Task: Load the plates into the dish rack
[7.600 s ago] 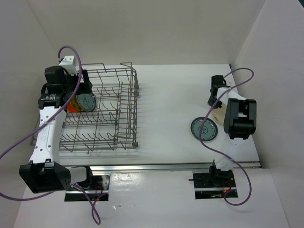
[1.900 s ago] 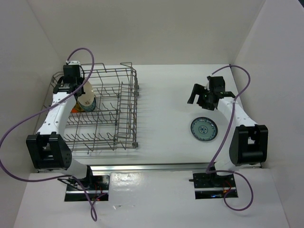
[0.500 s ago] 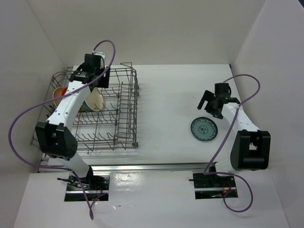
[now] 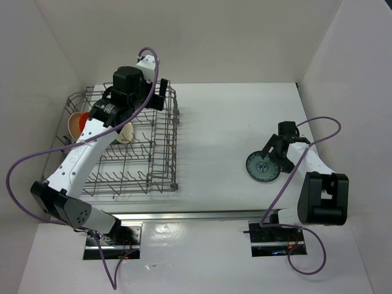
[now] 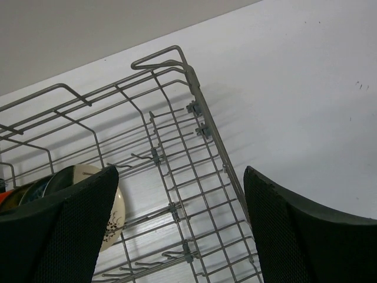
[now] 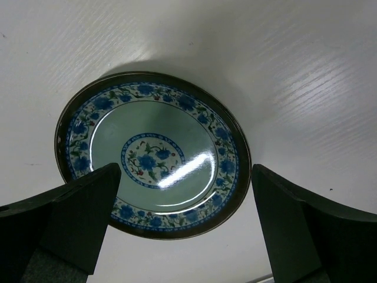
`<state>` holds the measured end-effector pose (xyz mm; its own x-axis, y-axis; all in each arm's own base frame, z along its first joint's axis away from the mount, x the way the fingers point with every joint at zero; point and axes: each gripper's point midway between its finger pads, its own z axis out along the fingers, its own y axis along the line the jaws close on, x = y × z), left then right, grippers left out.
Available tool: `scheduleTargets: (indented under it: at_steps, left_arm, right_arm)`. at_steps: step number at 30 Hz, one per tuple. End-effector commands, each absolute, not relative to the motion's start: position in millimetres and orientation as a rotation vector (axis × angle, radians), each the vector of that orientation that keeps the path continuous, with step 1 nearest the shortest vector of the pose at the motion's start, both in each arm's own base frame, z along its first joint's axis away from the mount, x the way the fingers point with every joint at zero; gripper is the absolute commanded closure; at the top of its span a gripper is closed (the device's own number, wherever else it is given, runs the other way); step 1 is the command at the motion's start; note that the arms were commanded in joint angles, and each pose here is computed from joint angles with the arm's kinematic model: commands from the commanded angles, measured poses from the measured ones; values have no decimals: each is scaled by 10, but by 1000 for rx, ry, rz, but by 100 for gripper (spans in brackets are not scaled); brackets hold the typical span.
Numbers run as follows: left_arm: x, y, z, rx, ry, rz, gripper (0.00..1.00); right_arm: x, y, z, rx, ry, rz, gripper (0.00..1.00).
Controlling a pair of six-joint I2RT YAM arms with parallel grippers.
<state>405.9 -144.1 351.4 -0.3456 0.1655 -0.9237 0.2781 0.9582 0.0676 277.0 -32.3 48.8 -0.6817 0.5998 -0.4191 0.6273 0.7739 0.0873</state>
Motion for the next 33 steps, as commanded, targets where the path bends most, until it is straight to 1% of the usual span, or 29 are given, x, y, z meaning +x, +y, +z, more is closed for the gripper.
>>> scheduleTargets:
  at_steps: [1, 4, 5, 6, 8, 12, 13, 17, 20, 21, 24, 25, 26, 28, 30, 31, 32, 33]
  left_arm:
    - [4043, -1478, 3582, 325, 1893, -154, 8]
    - [4028, -1471, 3598, 323, 1884, -155, 6]
    - [4022, -1486, 3556, 331, 1892, -162, 6]
    - [4022, -1486, 3556, 331, 1892, -162, 6]
    - [4005, -1496, 3572, 335, 1883, -173, 6]
    - [4010, -1481, 3572, 329, 1883, -164, 6]
    - [3989, -1473, 3609, 327, 1875, -166, 6]
    - [3970, -1441, 3606, 318, 1875, -154, 6]
    - [3976, -1419, 3607, 320, 1874, -138, 5]
    - [3976, -1419, 3607, 320, 1874, -138, 5]
    - [3955, -1411, 3643, 317, 1865, -140, 5]
    - [3955, -1411, 3643, 317, 1865, -140, 5]
    - [3955, -1411, 3643, 317, 1865, -140, 5]
    - [3943, -1406, 3659, 315, 1856, -141, 5]
    - [3943, -1406, 3659, 315, 1856, -141, 5]
    - [3943, -1406, 3659, 315, 1856, -141, 5]
    - [3943, -1406, 3659, 315, 1856, -141, 5]
    - [3942, -1405, 3618, 317, 1865, -140, 5]
  right_arm:
    - [2793, -368, 502, 985, 2503, -103, 0]
    - [2849, -223, 427, 951, 2535, 9, 5]
    - [2875, -187, 401, 947, 2542, 37, 8]
    - [2912, -153, 369, 939, 2538, 70, 13]
    - [2957, -113, 298, 936, 2550, 100, 19]
    - [3023, -120, 163, 946, 2580, 90, 32]
    - [3032, -120, 130, 947, 2585, 89, 38]
    - [3152, -60, 44, 921, 2606, 91, 49]
    - [3294, 36, -34, 889, 2620, 87, 55]
    - [3322, 100, -139, 869, 2651, 84, 58]
    - [3571, 220, -175, 835, 2657, 97, 66]
    - [3584, 330, -315, 803, 2702, 89, 70]
    - [3786, 392, -264, 777, 2679, 106, 70]
    - [3937, 575, -310, 732, 2693, 119, 71]
    - [4214, 723, -367, 692, 2689, 134, 71]
    - [4240, 826, -501, 666, 2723, 126, 71]
    - [4455, 917, -384, 642, 2691, 149, 71]
    - [4538, 958, -378, 630, 2684, 143, 71]
